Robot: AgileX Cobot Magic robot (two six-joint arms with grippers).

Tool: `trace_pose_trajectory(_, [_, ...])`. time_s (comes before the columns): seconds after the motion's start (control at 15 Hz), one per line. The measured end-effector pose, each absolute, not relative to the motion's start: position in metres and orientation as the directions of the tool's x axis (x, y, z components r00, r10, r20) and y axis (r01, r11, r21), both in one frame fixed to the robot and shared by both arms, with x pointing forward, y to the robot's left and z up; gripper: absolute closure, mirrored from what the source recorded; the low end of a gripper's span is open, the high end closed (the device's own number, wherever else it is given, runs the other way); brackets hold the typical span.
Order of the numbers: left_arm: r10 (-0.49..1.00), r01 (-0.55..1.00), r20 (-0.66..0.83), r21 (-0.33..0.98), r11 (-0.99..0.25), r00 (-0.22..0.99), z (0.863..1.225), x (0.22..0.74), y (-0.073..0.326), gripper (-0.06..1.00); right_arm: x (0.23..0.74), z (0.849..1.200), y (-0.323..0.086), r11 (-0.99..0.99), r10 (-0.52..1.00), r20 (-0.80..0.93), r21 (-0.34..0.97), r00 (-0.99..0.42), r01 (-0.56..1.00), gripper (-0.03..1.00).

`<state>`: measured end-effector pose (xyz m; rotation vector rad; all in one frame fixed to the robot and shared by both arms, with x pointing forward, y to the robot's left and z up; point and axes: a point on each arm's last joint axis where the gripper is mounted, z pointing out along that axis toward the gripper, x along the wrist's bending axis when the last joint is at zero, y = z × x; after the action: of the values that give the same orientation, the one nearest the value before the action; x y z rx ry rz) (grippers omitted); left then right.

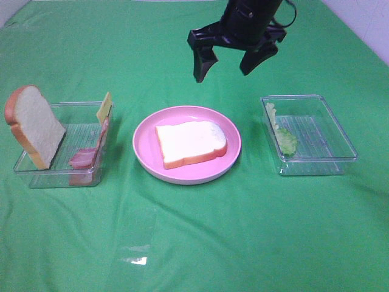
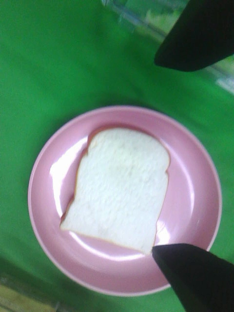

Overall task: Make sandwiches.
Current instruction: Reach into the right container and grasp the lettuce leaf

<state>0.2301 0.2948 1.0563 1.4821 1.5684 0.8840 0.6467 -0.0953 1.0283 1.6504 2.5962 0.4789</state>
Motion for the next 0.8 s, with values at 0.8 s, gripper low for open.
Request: trace_pose_trajectory(0.8, [0.997,0.448,-0.08,0.891,0.075,-0.007,1.056,0.23,0.295,-0.03,0.663,1.035,-0.158,0.253,0.966,-0.096,0.189,-0.238,0.949,0.05])
